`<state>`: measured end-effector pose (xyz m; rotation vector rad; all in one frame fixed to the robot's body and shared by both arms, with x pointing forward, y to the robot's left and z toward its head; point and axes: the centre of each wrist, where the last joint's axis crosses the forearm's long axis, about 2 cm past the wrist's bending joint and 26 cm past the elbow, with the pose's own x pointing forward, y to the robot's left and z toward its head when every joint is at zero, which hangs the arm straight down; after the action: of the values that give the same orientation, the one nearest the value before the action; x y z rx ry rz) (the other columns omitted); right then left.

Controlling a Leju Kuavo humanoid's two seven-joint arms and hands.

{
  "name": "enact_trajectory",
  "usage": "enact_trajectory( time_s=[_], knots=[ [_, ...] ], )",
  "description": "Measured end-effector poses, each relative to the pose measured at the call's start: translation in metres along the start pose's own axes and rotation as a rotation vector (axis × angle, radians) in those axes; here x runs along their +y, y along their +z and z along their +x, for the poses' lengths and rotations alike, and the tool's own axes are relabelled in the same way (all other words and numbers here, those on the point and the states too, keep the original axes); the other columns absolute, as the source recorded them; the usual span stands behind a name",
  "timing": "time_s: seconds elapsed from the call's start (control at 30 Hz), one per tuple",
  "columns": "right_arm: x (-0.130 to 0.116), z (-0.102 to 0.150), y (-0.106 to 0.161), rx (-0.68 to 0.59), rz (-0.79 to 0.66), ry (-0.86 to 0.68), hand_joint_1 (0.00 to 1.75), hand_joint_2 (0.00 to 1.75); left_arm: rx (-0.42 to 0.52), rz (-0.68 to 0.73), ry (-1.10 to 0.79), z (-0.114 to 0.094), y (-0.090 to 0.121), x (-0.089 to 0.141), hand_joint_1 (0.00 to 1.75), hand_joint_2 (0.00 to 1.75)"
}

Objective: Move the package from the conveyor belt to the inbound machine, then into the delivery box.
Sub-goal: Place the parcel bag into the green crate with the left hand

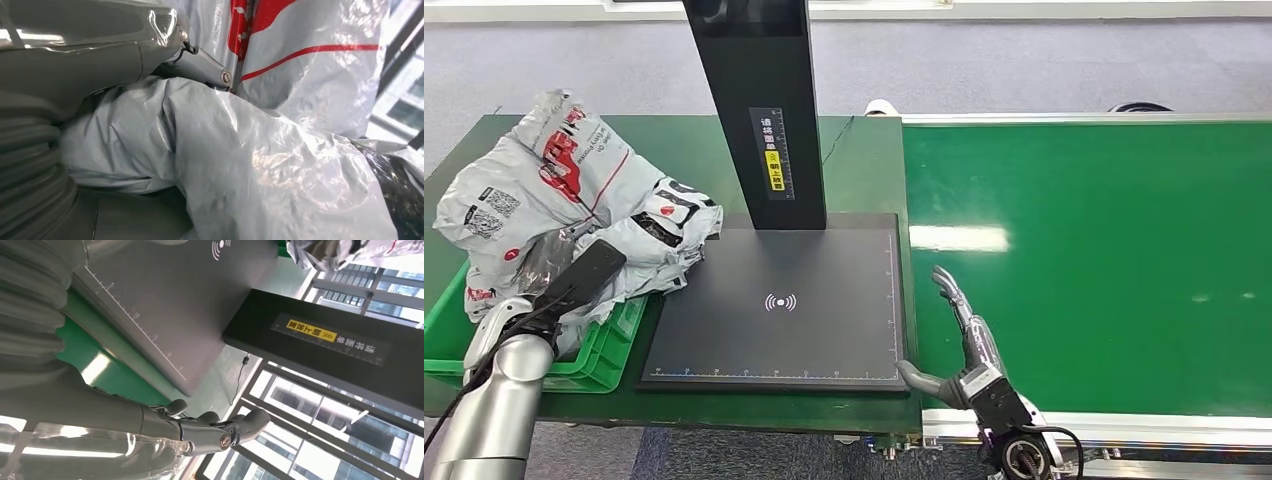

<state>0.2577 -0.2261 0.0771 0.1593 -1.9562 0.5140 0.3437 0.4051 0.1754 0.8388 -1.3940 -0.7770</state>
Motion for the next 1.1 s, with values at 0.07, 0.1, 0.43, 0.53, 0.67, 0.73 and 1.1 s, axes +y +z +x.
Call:
enact_trajectory(
  time_s=[0.07, 0.1, 0.43, 0.53, 0.67, 0.73, 1.1],
  knots=[
    [-0.001, -0.001, 0.0, 0.002, 0.001, 0.002, 0.0, 1.75, 0.036, -0.024, -0.069, -0.002, 0.001, 0.001, 1.75, 1.75],
    [-0.001, -0.001, 0.0, 0.003, 0.002, 0.004, 0.0, 1.75, 0.061, -0.024, -0.11, -0.003, 0.002, 0.002, 1.75, 1.75],
    [0.001, -0.001, -0.001, 0.013, 0.009, 0.009, 0.0, 1.75, 0.386, 0.078, -0.392, -0.043, 0.0, 0.014, 1.75, 1.75],
    [0.002, -0.001, -0.002, 0.013, 0.012, 0.009, 0.0, 1.75, 0.477, 0.062, -0.392, -0.068, -0.001, 0.018, 1.75, 1.75],
    [0.003, -0.001, -0.004, 0.013, 0.014, 0.009, 0.0, 1.75, 0.558, 0.014, -0.378, -0.09, -0.002, 0.02, 1.75, 1.75],
    [0.003, -0.001, -0.004, 0.014, 0.015, 0.009, 0.0, 1.75, 0.573, -0.006, -0.368, -0.095, -0.005, 0.02, 1.75, 1.75],
    [0.003, -0.002, -0.003, 0.02, 0.017, 0.009, 0.0, 1.75, 0.571, -0.061, -0.324, -0.101, -0.014, 0.019, 1.75, 1.75]
  ],
)
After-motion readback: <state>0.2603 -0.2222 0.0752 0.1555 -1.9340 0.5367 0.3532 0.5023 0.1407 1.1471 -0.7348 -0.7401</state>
